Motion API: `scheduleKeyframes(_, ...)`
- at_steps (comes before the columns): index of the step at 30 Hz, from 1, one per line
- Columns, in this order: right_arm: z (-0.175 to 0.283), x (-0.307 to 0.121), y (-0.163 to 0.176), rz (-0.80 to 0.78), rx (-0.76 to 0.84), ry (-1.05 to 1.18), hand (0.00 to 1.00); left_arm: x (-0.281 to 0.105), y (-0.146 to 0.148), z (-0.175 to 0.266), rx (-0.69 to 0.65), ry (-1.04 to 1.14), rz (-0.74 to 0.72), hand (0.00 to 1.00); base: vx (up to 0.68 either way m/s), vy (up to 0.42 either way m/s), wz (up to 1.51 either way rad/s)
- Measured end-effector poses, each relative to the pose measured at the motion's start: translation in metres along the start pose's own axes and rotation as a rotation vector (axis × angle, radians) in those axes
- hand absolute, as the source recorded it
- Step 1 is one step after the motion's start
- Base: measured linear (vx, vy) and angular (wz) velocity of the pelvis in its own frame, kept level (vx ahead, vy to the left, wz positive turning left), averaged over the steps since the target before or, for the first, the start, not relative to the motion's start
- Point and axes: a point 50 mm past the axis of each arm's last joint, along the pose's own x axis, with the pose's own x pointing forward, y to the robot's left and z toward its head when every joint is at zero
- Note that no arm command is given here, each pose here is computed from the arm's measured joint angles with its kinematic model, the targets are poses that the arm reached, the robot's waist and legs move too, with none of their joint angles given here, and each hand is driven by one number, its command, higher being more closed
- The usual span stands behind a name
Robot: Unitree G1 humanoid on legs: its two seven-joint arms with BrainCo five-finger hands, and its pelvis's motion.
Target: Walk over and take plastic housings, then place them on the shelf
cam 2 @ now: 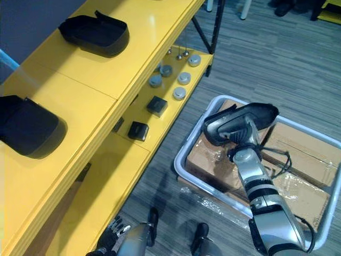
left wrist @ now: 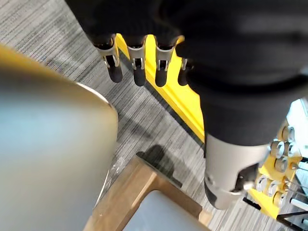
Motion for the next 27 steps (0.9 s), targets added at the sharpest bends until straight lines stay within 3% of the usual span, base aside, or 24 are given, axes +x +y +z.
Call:
scheduleKeyframes(7,0.022,0.007,-0.004,-0.001,-0.024,-0.063,0.0,0.002,-0.004,0.003,-0.014,-0.016,-0.023,0.0,0.02,-0.009,0.07)
scheduleKeyframes(18,-0.029,0.004,0.007,0.224,-0.079,0.307,0.0,0.006,-0.011,0.002,-0.03,-0.005,-0.046,0.0,0.0,-0.017,0.03)
scheduleKeyframes(27,-0.037,-0.002,0.007,0.387,-0.136,0.291,0.0,0.004,-0.008,-0.001,-0.049,0.006,-0.027,0.0,0.0,-0.005,-0.02)
